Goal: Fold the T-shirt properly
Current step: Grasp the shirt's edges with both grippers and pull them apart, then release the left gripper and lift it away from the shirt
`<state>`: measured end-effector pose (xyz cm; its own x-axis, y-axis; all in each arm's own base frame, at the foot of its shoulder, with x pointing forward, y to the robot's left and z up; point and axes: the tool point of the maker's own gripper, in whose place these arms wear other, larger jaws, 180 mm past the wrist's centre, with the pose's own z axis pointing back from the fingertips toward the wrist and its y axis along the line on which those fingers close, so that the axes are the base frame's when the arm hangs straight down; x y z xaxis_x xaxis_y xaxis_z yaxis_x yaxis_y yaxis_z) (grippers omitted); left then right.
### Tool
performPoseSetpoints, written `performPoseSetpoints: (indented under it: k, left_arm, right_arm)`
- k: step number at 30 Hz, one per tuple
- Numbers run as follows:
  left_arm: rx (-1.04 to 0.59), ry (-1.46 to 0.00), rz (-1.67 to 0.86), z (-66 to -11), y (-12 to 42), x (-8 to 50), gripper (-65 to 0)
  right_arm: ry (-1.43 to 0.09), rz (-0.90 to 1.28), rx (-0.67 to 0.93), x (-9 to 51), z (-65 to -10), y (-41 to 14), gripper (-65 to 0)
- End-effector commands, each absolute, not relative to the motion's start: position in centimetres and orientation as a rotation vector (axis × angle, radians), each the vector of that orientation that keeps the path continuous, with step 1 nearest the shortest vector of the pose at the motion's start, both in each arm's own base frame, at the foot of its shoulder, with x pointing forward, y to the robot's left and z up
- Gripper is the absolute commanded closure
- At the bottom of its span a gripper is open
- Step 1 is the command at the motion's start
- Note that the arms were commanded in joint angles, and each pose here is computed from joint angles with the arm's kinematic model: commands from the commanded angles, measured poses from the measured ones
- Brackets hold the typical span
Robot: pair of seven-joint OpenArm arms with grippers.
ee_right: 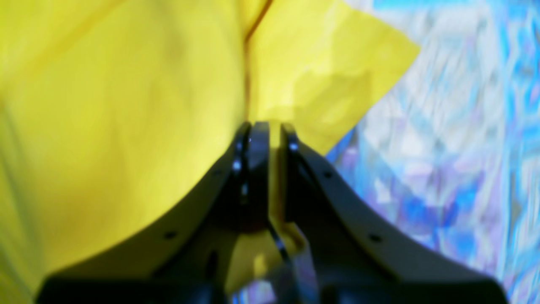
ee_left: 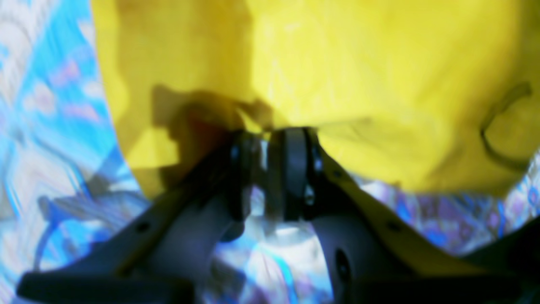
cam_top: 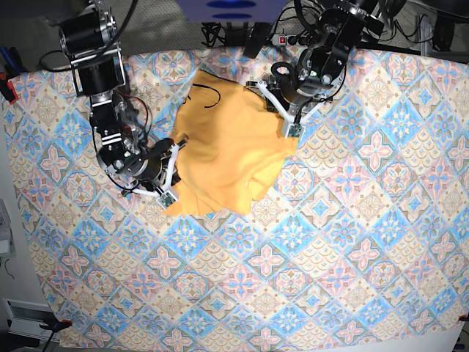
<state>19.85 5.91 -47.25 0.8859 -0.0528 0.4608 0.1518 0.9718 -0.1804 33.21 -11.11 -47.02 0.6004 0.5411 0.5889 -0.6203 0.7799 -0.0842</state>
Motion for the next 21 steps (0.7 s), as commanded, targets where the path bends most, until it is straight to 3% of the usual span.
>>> performPoseSetpoints:
  k: [1,7,21]
  left_arm:
    - [-0.204,-0.493,-0.106,-47.1,6.1,21.1,-11.1]
    - [-0.171,-0.497,-0.096,-48.2,6.4,24.6,-11.1]
    - [-0.147,-0.625,-0.14,-47.7,4.9,31.4,-11.1]
  right_arm:
    - [-0.677,0.679,0.12,34.2,-45.7,-11.5,-4.5]
    - [-0.631,0.708,0.093,31.4,-46.2,-12.6,-4.5]
    - [-0.676,0.771,0.093,28.2,-43.6,-10.9,-4.5]
